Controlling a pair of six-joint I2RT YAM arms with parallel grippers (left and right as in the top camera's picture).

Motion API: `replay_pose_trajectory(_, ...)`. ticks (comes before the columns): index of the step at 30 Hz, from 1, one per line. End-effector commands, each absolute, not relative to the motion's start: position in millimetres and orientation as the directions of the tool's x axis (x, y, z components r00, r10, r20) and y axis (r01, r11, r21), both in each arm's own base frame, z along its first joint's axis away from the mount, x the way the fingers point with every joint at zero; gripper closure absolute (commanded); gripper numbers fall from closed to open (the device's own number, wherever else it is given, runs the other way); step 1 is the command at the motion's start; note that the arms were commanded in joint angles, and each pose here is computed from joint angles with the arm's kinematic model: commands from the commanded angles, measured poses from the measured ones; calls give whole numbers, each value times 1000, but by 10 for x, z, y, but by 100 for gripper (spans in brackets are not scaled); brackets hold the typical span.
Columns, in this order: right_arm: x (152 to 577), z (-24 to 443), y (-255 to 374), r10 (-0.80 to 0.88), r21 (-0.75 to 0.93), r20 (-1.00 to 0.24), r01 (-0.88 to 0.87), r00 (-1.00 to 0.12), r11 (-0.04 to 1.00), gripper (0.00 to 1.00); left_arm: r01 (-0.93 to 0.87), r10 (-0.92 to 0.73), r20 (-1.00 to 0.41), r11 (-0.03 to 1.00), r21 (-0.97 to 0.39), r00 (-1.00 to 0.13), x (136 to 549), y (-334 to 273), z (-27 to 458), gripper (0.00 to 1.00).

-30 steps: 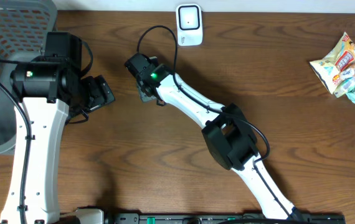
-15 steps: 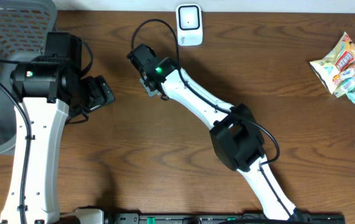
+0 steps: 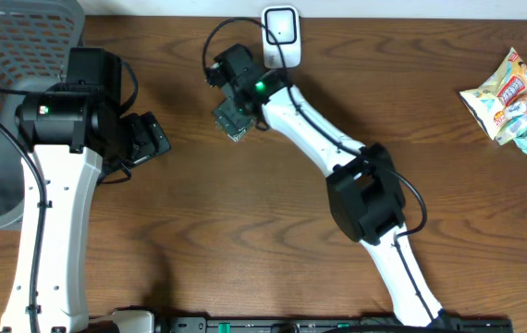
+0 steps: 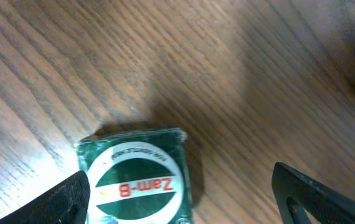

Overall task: Scan the item barcode
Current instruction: 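Lower the right gripper and grasp the Zam-Buk tin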

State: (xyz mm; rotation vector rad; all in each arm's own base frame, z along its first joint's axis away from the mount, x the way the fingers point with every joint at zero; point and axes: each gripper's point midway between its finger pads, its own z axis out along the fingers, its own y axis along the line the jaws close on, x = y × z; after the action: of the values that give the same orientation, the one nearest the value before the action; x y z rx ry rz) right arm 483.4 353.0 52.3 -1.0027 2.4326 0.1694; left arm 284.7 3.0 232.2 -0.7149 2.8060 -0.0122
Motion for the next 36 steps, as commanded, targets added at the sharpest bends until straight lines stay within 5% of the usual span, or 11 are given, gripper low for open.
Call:
replay_pose_trajectory(1, 4730, 317, 3595, -655, -11, -468, -738, -593, 675, 14, -481, -481, -227, 875, -60, -847, 2839, 43, 2308, 2)
replay_pose_trajectory(8, 4596, 236, 3708, -731, -44, -446, -803, -516, 594, 12, -480, -480, -227, 875, -60, -847, 2839, 42, 2308, 2)
replay_pose_trajectory(19, 4586, 3, 3635, -737, -28, -408, -799, -539, 600, 11, -481, -481, -227, 875, -60, -847, 2839, 43, 2308, 2)
replay_pose_trajectory(25, 4550, -106, 3593, -738, -17, -380, -794, -557, 608, 30, -481, -481, -227, 875, -60, -847, 2839, 43, 2308, 2)
replay_pose_trajectory(31, 4629, 3, 3474, -644, -39, -375, -683, -667, 730, 42, -481, -481, -227, 875, -60, -847, 2839, 43, 2308, 2)
replay_pose_trajectory(36, 4560, 261, 3238, -534, -64, -334, -547, -776, 835, 44, -481, -481, -228, 875, -60, -847, 2840, 43, 2309, 2)
